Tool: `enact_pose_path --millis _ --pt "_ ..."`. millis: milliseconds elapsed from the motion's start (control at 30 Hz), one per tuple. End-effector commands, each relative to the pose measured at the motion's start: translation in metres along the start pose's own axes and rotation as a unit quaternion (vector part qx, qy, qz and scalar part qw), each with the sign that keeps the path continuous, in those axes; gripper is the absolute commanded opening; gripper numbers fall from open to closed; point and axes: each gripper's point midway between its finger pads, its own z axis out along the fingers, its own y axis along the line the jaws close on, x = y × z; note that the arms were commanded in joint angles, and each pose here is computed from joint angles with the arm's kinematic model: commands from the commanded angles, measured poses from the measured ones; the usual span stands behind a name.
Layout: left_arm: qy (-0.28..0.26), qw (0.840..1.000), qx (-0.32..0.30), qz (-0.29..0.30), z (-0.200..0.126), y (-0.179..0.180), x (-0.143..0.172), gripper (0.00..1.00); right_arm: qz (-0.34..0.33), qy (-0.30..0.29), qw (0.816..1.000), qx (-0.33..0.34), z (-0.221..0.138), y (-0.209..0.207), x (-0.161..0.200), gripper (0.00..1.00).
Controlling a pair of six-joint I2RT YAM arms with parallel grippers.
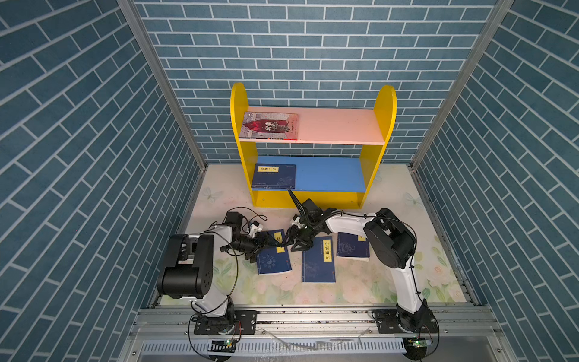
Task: Stacking books/files
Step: Pick up the book at the center of the table.
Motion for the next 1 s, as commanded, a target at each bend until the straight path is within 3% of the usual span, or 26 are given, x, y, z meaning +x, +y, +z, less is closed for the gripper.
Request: enact_pose_path --millis 0,100,233,500,700,967 --pt "-0.020 1.000 -0.023 0.005 -0.006 0.014 -0.004 0.89 0.049 0.013 0.997 0.056 0.017 -0.040 0.016 0.57" --pt "-0.025 1.000 -0.018 -0.001 -0.006 0.015 -0.005 0.88 0.047 0.012 0.997 0.053 0.017 -0.039 0.016 0.56" --pt "-0.028 1.000 0.001 0.005 -0.008 0.006 -0.007 0.75 0.048 0.005 0.997 0.057 0.016 -0.040 0.014 0.56" --pt "-0.043 0.999 0.008 0.023 -0.020 -0.006 -0.011 0.35 0.036 -0.046 0.996 0.067 0.000 -0.031 0.003 0.58" --pt "-0.073 0.997 0.019 0.025 -0.036 -0.013 -0.019 0.13 0.023 -0.128 0.989 0.069 -0.034 -0.016 -0.006 0.61" --pt "-0.086 0.991 0.077 0.063 -0.059 -0.058 -0.023 0.02 0.024 -0.238 0.970 0.038 -0.102 0.013 0.008 0.63"
